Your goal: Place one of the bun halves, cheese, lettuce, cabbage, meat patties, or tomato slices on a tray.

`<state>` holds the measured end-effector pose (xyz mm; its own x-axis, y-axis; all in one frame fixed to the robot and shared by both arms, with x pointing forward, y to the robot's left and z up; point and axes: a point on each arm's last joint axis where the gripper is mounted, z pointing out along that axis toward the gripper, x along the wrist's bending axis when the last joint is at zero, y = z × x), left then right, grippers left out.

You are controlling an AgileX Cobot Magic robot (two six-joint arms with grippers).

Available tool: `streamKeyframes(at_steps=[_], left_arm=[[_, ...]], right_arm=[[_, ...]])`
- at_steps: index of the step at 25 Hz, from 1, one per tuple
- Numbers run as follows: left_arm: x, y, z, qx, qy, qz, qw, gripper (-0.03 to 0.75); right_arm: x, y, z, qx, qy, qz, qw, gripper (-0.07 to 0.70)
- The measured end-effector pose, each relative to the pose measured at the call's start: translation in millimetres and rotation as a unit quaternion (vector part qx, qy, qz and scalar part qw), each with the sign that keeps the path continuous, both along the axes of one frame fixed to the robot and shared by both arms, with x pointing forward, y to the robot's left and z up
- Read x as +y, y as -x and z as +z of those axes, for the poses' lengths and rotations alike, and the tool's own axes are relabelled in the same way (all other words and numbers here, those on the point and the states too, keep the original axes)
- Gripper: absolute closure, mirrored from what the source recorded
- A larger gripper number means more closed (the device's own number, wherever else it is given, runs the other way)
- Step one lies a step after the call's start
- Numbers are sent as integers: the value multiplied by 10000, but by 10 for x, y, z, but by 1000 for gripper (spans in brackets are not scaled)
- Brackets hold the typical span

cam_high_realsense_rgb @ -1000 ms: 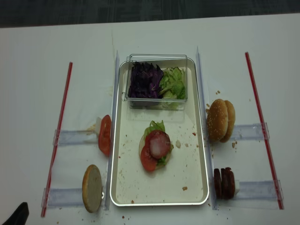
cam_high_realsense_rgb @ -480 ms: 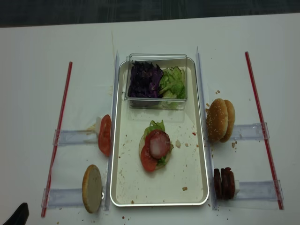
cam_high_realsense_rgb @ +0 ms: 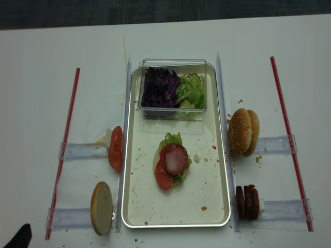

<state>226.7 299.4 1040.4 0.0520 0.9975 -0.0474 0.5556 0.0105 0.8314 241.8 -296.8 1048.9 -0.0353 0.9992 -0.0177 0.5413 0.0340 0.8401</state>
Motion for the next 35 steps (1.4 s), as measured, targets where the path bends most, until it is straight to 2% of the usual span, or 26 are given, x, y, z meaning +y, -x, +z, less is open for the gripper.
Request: streamKeyframes(at_steps=[4, 35], left_arm=[[0, 0, 0, 0, 0, 0, 10000, 225], [0, 0, 0, 0, 0, 0, 10000, 225]], right_arm=[[0, 99, -35, -239, 17, 11, 9997, -29], [0, 112, -41, -257, 33, 21, 9997, -29]])
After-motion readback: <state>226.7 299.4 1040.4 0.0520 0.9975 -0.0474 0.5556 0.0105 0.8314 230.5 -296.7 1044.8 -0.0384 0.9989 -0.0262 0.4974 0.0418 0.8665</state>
